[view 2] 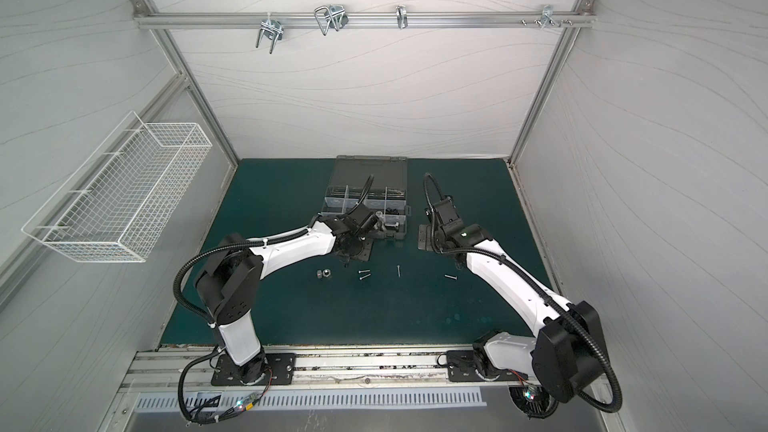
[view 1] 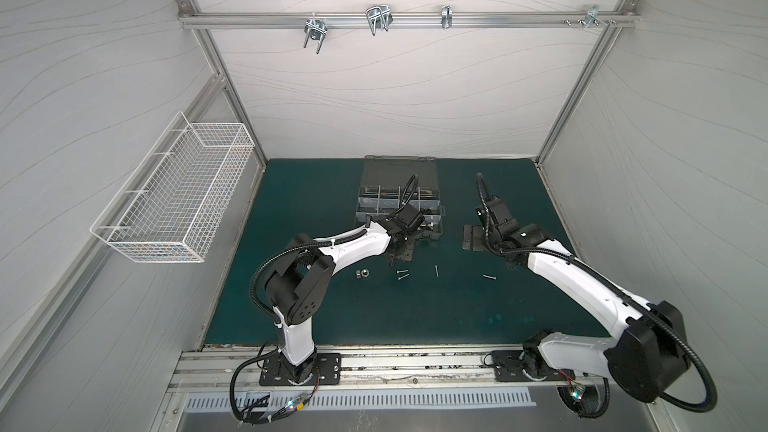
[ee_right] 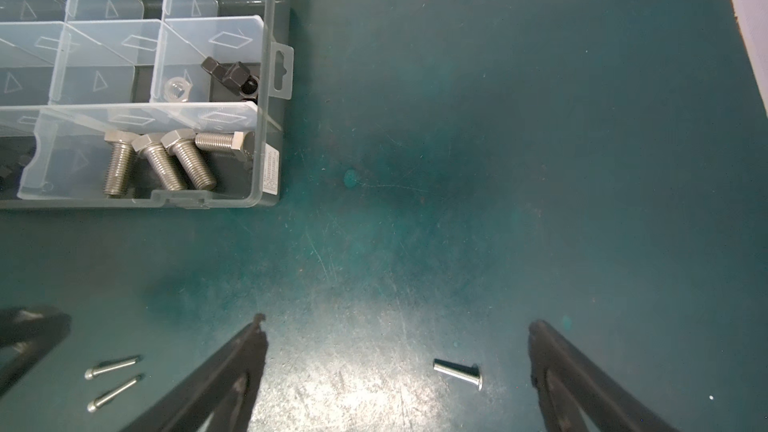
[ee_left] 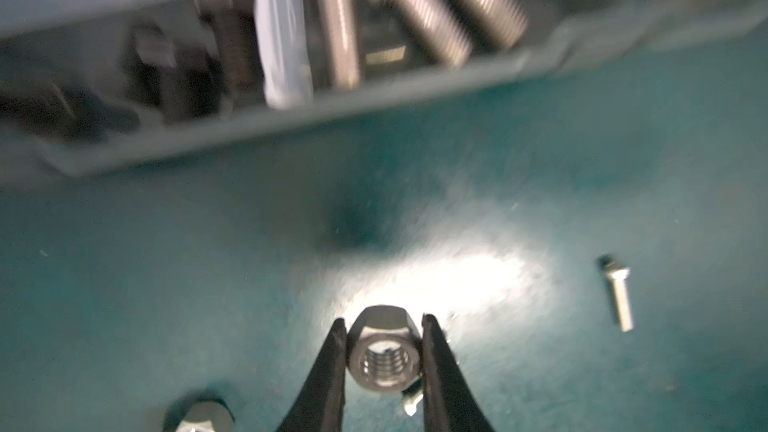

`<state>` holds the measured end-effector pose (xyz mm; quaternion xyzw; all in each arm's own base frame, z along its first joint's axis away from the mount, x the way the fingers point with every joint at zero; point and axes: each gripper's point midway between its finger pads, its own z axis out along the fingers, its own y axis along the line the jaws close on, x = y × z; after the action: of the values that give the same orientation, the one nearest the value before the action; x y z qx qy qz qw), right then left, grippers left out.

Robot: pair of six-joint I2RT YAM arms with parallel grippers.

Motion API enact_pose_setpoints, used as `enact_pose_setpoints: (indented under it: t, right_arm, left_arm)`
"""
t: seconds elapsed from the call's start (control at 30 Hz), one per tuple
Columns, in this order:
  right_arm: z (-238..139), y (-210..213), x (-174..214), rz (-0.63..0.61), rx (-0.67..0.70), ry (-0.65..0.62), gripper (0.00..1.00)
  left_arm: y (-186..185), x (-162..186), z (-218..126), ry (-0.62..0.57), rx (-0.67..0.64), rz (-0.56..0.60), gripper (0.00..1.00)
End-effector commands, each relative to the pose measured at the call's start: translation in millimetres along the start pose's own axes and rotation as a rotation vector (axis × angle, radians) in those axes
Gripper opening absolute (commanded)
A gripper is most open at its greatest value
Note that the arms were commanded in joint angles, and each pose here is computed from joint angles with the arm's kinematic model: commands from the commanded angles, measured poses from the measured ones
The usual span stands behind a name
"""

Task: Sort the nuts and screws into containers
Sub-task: 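Carry the silver nut with the left gripper over the tray compartment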

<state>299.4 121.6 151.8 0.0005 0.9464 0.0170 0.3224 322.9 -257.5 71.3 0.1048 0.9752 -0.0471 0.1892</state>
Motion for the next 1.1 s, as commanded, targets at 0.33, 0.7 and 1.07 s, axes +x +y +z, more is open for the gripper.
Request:
enact_pose_setpoints:
  t: [0.33, 0.7, 1.07]
  right_arm:
    - [-8.1, -10.4, 4.5, 0.031, 0.017, -0.019, 0.99]
    - [-10.9, -11.8, 6.4, 0.042, 0.013, -0.021, 0.99]
    - [-13.9, -14.6, 5.2, 0.050, 0.020, -0.031, 0.99]
  left_arm:
    - [-0.5, -131.2, -15.6, -0.253, 0.045, -0.057, 0.20]
    - [-5.0, -173.4, 12.0, -0.269, 0.040, -0.040, 0.20]
    - [-6.8, -171.6, 38.6, -0.217, 0.037, -0.038, 0.20]
